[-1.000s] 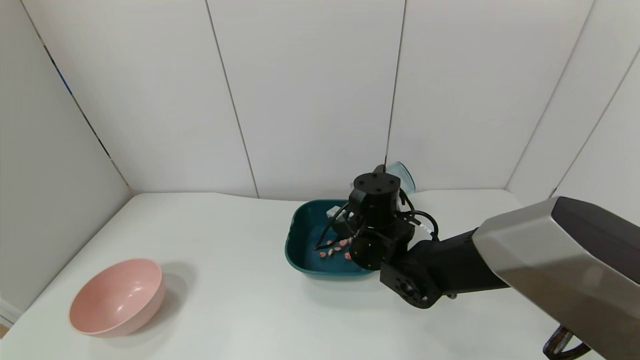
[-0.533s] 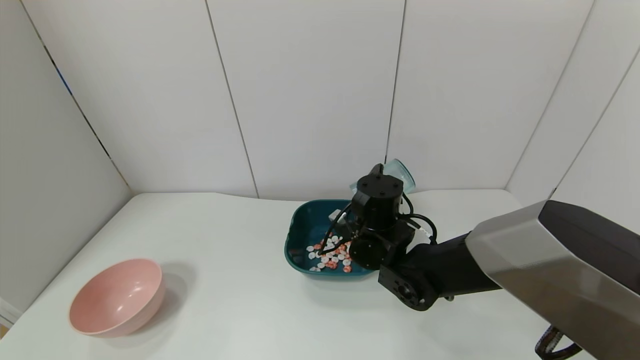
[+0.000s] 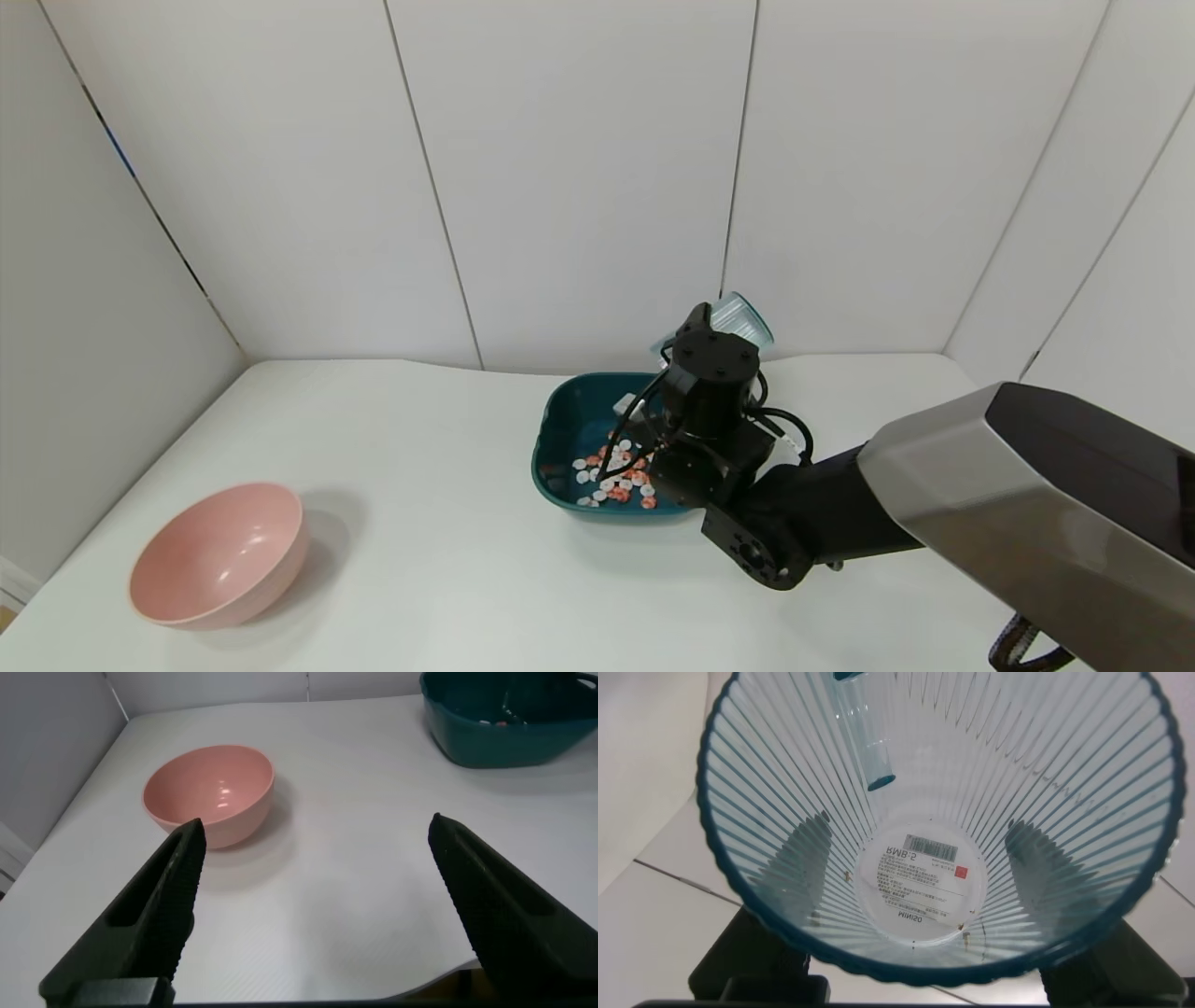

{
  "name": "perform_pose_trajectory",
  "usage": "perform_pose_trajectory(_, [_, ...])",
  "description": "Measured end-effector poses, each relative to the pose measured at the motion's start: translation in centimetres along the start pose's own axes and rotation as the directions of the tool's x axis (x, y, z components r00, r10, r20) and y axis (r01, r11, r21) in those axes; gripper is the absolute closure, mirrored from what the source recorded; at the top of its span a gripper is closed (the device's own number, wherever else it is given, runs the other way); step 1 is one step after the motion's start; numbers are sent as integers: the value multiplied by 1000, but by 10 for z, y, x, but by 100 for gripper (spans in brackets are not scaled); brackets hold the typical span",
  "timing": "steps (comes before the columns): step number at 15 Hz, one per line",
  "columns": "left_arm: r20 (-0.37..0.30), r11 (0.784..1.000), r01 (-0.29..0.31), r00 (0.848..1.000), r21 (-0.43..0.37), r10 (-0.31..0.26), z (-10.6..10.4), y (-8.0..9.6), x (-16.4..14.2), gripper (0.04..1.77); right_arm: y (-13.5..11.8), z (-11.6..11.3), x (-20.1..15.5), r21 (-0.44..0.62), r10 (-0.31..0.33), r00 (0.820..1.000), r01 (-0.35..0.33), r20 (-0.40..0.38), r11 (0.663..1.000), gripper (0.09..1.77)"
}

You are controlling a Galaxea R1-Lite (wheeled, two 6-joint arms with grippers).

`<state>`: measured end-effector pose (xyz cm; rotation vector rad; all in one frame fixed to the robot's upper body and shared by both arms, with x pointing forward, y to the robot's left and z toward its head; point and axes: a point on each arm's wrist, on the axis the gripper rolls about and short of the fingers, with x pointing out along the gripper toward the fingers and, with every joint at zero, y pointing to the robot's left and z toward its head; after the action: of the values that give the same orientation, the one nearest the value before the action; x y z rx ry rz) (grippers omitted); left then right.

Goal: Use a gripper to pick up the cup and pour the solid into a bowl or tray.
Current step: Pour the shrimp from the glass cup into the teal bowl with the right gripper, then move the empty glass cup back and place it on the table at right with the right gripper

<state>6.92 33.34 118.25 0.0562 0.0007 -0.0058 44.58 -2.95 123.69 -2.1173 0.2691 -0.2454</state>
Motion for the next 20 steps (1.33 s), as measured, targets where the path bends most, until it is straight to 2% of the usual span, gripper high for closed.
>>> perform_pose_trajectory(7, [0,1000,0,1000,0,0,0,0,0,9,0,-5,5,32,-9,1000,10,-12,999,54])
perform_pose_trajectory(12, [0,1000,0,1000,0,0,0,0,0,9,-3,-17,14,174,-5,999,12,-43,985,54])
perform_pose_trajectory(15, [0,1000,0,1000,0,0,0,0,0,9,1,-22,23,313,11,998,8,-59,950,54])
perform_pose_trajectory(20, [0,1000,0,1000,0,0,0,0,0,9,12,-30,39,516,51,995,-1,-83,856,54])
